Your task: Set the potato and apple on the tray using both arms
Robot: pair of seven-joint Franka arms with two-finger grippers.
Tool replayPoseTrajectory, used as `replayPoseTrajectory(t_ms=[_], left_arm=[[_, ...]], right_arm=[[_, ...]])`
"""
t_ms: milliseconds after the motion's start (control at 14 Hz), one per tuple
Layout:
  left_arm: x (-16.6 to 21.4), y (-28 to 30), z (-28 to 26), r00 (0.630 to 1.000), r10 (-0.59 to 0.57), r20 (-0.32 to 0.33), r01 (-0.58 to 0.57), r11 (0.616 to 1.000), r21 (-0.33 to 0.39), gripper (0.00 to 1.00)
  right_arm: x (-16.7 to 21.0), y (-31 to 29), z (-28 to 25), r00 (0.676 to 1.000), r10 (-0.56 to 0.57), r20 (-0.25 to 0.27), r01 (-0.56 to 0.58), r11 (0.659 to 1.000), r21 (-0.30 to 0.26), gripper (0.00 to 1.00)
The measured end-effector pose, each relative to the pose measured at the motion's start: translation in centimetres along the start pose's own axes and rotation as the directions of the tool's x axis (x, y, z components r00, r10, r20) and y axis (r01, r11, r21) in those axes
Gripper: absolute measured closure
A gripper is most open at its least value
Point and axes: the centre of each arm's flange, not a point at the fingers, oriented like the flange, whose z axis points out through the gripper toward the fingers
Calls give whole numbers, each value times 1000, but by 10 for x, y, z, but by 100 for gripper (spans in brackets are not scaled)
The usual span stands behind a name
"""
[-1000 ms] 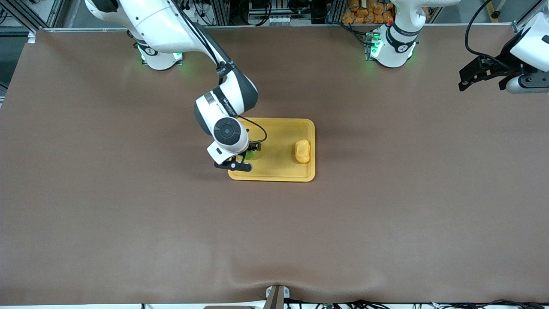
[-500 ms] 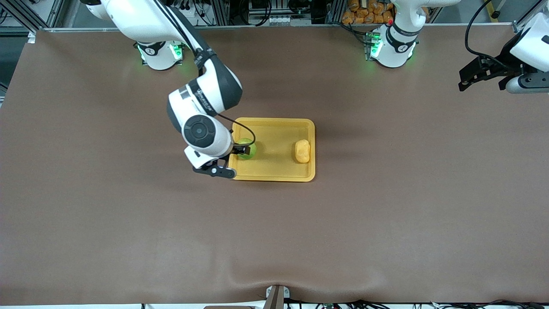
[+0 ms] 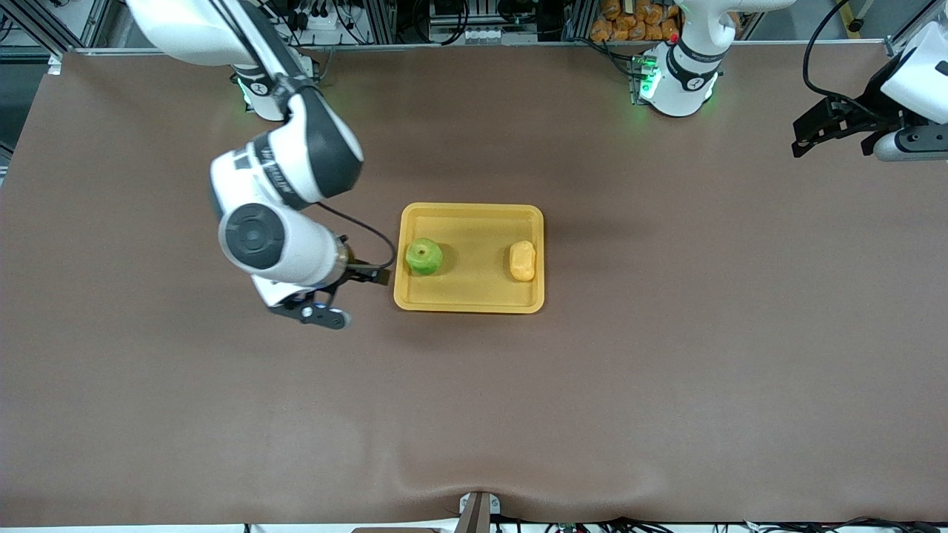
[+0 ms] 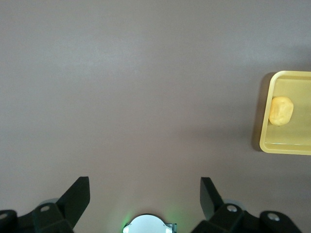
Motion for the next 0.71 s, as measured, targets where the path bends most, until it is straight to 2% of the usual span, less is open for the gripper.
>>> replayPoseTrajectory(t_ms=[357, 571, 714], left_arm=[[0, 0, 0, 1000, 0, -1, 0, 1000, 0, 0], [-1, 0, -1, 1000, 0, -2, 0, 1000, 0, 0], [-1, 0, -1, 1000, 0, -2, 0, 1000, 0, 0]], right_arm=[[47, 84, -46, 993, 120, 20, -121, 992, 23, 0], [46, 111, -83, 992, 128, -21, -127, 991, 49, 0], [44, 130, -105, 996, 58, -62, -55, 997, 49, 0]])
